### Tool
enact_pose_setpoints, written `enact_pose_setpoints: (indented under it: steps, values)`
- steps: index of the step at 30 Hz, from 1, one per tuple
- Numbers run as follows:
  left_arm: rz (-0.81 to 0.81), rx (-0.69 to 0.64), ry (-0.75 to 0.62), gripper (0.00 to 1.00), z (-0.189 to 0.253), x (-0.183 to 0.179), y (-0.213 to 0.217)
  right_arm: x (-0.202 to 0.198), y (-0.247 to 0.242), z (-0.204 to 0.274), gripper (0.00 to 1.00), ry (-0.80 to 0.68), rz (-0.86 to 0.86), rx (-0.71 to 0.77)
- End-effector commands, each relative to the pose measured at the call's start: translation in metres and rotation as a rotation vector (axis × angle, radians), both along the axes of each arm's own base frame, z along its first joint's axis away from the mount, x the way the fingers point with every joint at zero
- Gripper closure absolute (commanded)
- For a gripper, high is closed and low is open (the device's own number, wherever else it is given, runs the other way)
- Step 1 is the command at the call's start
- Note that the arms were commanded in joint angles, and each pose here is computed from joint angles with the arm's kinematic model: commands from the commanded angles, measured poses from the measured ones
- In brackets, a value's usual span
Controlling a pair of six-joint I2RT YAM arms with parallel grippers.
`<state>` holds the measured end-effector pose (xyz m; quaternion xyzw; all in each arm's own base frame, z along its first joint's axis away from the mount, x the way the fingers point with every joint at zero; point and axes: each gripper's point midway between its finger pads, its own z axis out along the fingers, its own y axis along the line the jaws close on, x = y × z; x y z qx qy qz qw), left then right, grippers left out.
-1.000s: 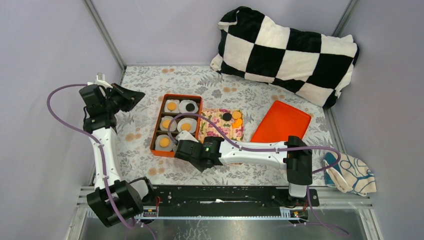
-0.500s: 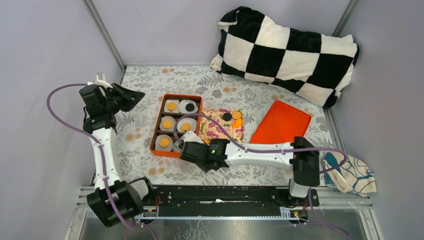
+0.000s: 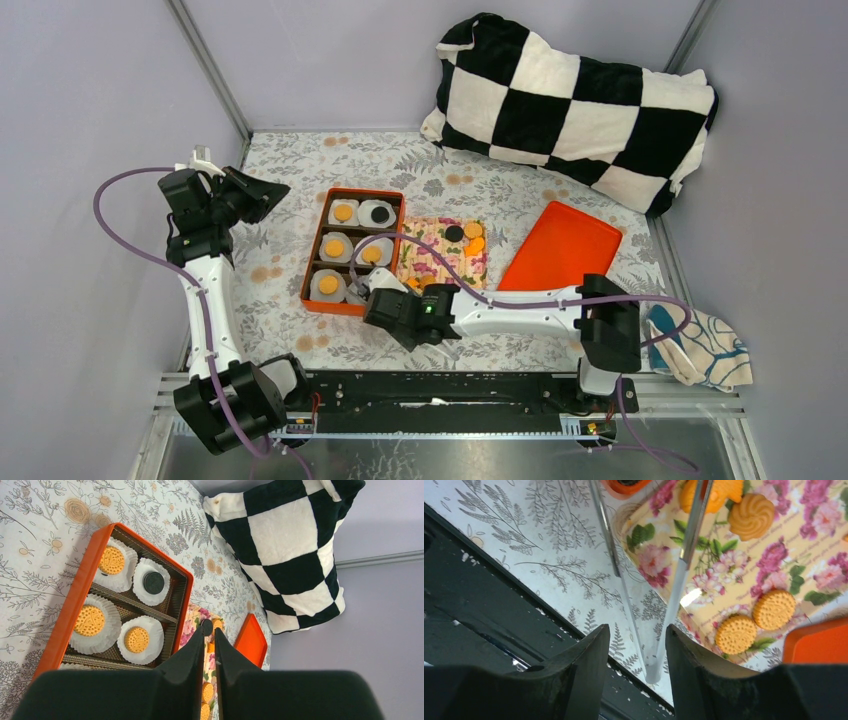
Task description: Pack the cookies
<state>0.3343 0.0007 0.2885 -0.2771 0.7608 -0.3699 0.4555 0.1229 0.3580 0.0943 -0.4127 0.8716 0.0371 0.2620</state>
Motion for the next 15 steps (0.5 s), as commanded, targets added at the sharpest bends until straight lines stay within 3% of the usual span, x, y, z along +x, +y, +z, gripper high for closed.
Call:
enact_pose_setpoints:
  steps: [1, 10, 11, 13, 15]
  values:
    - [-0.009, 0.016, -0.020, 0.84, 0.003, -0.002, -0.003, -0.004, 0.024, -0.007, 0.48, 0.026, 0.046, 0.064]
    - [-0.011, 0.015, -0.006, 0.84, -0.004, -0.002, -0.002, 0.009, 0.031, -0.050, 0.54, 0.065, 0.036, 0.022]
    - [-0.010, 0.016, -0.004, 0.84, -0.004, -0.001, -0.002, 0.013, 0.031, -0.054, 0.57, 0.054, 0.029, 0.008]
    - [-0.010, 0.015, 0.000, 0.84, -0.006, -0.001, -0.002, 0.019, 0.031, -0.058, 0.77, 0.035, 0.023, -0.014]
    - [-0.012, 0.012, 0.004, 0.84, -0.007, 0.000, -0.001, 0.021, 0.033, -0.059, 0.89, 0.029, 0.020, -0.010]
